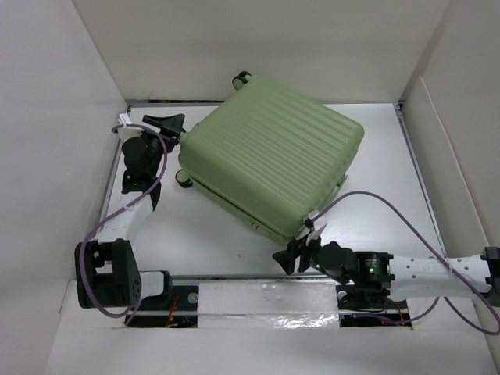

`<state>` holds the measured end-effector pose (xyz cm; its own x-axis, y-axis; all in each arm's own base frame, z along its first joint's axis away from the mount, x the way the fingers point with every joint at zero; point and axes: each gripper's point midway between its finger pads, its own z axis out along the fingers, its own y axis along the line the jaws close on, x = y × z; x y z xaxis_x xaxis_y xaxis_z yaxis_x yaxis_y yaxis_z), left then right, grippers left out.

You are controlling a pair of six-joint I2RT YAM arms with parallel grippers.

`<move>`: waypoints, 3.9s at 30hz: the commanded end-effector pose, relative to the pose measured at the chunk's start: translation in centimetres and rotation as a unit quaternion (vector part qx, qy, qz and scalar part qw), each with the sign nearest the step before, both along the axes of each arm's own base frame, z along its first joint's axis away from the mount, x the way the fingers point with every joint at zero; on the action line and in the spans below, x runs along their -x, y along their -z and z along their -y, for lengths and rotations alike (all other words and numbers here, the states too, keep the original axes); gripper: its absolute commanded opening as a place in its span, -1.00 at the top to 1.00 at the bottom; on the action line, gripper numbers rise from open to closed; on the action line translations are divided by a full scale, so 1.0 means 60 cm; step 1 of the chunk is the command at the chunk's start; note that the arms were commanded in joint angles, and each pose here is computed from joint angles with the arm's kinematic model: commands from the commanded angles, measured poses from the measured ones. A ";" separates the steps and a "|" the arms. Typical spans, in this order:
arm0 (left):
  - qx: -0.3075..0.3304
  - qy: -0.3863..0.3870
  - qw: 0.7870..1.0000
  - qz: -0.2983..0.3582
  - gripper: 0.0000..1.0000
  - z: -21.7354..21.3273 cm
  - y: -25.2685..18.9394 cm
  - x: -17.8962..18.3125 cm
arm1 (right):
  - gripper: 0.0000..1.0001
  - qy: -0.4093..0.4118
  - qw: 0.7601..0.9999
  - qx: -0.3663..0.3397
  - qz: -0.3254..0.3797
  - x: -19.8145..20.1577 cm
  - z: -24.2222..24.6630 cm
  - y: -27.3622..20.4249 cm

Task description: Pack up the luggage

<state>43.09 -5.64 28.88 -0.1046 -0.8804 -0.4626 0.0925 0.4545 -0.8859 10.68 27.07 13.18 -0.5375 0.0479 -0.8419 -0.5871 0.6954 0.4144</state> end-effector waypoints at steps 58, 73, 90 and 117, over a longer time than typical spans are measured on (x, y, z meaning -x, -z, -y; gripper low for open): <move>-0.056 0.041 0.995 0.074 1.00 0.073 0.105 0.248 | 0.29 0.164 0.986 0.002 -0.017 -0.008 0.100 0.035; -0.013 0.019 0.993 0.115 1.00 0.069 0.015 0.212 | -0.15 0.268 0.962 0.040 -0.032 -0.030 0.198 0.031; -0.025 0.033 0.996 0.083 1.00 0.077 0.066 0.212 | 0.06 0.319 0.939 0.036 0.126 -0.086 0.216 -0.054; -0.031 0.028 0.995 0.087 1.00 0.073 0.064 0.213 | 0.14 0.315 0.946 0.055 0.049 -0.106 0.218 0.022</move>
